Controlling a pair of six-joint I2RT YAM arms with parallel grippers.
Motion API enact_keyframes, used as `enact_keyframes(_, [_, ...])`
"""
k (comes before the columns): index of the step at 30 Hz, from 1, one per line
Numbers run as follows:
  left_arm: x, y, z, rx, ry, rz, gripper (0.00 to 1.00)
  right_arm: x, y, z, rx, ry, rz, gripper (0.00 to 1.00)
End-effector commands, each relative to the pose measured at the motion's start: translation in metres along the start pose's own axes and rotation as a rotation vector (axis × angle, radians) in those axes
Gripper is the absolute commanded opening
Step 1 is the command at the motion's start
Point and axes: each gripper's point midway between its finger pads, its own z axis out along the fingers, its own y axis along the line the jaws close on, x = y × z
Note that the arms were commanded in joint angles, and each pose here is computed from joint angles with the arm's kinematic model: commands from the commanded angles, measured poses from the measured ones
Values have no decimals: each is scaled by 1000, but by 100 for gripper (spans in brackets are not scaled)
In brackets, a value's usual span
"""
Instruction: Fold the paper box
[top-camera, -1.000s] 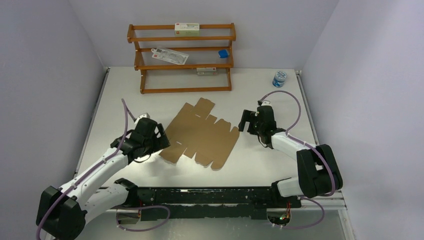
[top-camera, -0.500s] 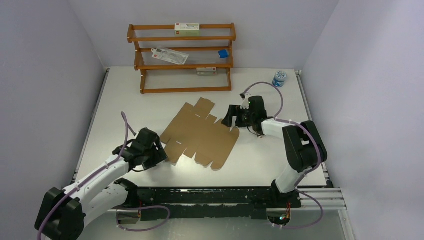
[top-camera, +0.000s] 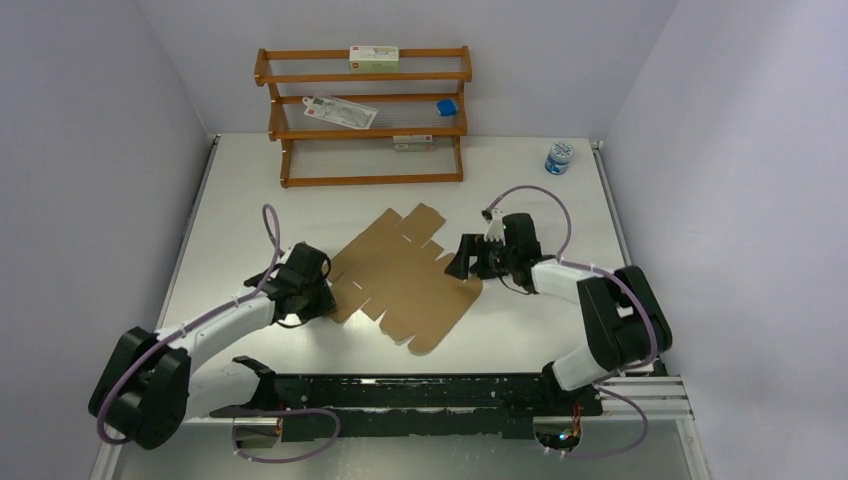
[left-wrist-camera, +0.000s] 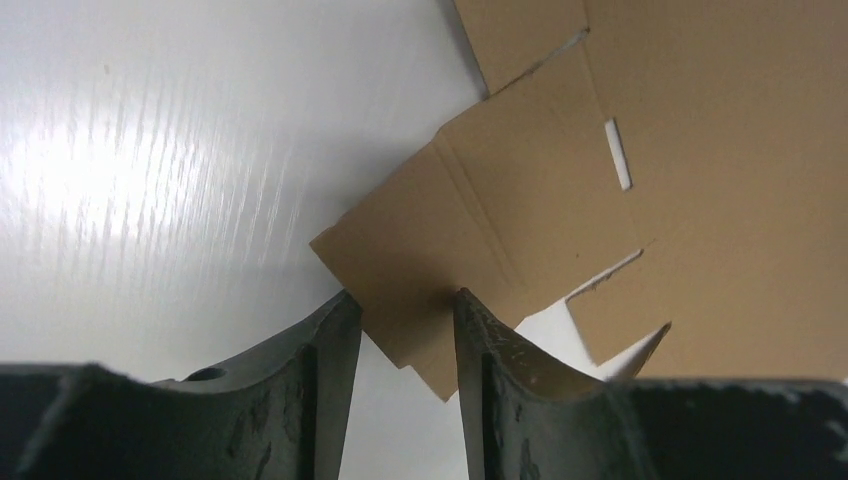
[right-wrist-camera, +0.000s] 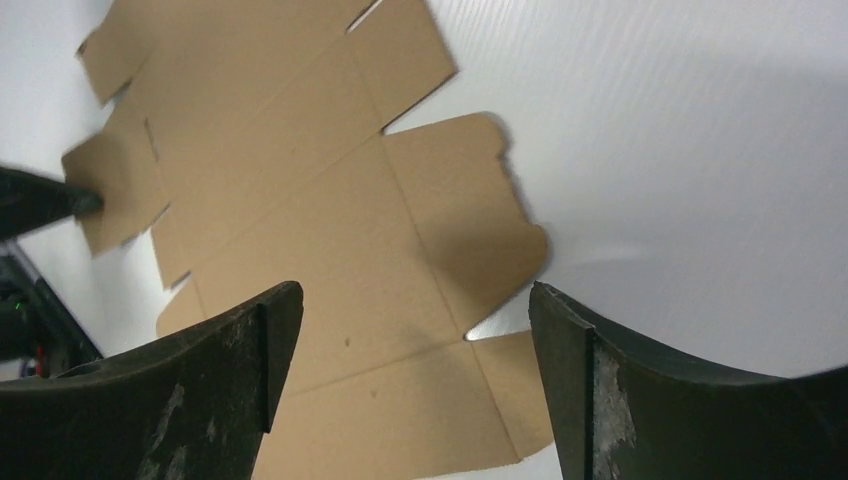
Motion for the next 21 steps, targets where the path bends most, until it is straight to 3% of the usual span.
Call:
enact_keyframes(1, [-26, -5, 10, -42, -84, 65, 45, 56, 13, -21, -2, 121, 75, 88])
enact_keyframes(8, [-59, -26, 29, -86, -127, 148, 50, 93, 46, -49, -12, 121, 110, 88])
enact_keyframes(11, [-72, -34, 38, -110, -144, 183, 55, 88, 52, -62, -13, 80, 106, 89])
enact_keyframes(17, [-109, -42, 46, -164, -185, 201, 67, 36, 47, -67, 82, -10, -28, 96])
enact_keyframes(21, [-124, -58, 38, -111, -228, 187, 74, -16, 35, -58, 104, -90, -64, 96])
